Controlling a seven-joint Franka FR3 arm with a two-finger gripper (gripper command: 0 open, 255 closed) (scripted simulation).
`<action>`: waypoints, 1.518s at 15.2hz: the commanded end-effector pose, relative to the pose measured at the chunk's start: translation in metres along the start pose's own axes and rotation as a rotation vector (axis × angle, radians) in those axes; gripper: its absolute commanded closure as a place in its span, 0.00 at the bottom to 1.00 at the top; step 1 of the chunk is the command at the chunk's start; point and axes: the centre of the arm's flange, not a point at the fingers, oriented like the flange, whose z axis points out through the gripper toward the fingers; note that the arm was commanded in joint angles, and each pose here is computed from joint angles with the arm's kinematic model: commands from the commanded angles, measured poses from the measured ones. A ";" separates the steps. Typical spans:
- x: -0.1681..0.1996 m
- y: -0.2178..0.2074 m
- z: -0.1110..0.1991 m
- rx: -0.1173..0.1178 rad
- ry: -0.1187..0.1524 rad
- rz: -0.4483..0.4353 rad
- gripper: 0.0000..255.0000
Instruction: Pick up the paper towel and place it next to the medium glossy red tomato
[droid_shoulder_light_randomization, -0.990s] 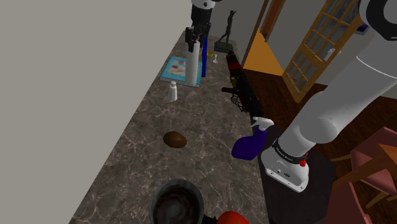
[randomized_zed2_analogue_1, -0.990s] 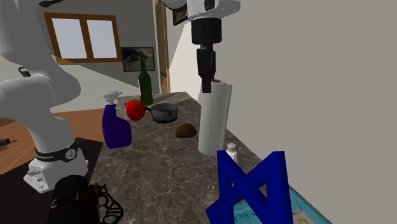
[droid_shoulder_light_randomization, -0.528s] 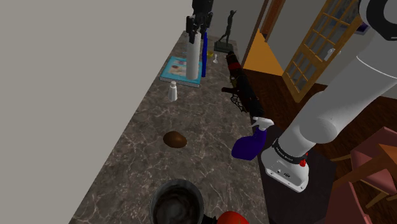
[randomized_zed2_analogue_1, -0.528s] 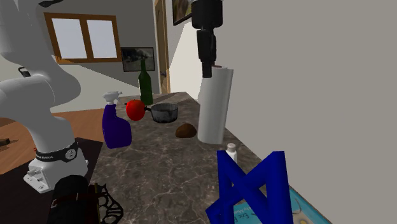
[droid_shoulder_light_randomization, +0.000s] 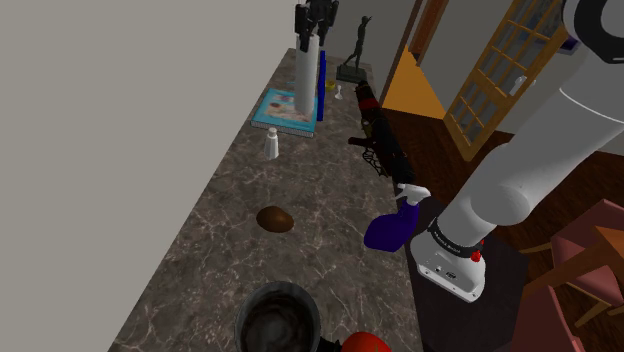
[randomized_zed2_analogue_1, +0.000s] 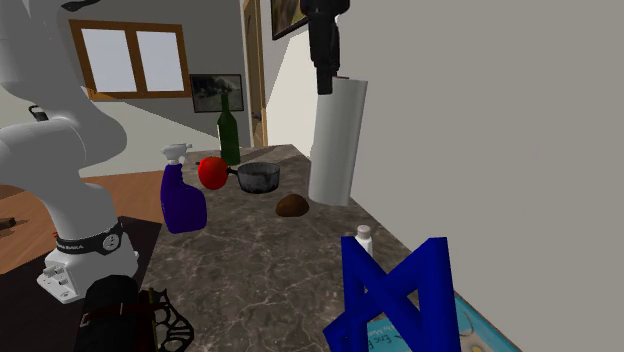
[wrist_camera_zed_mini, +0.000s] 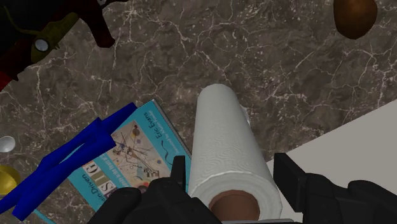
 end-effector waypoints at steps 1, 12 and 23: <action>0.002 0.000 -0.011 0.000 0.000 0.000 1.00; 0.006 0.004 -0.069 0.000 0.000 0.000 1.00; -0.050 -0.066 -0.088 0.000 0.000 0.000 1.00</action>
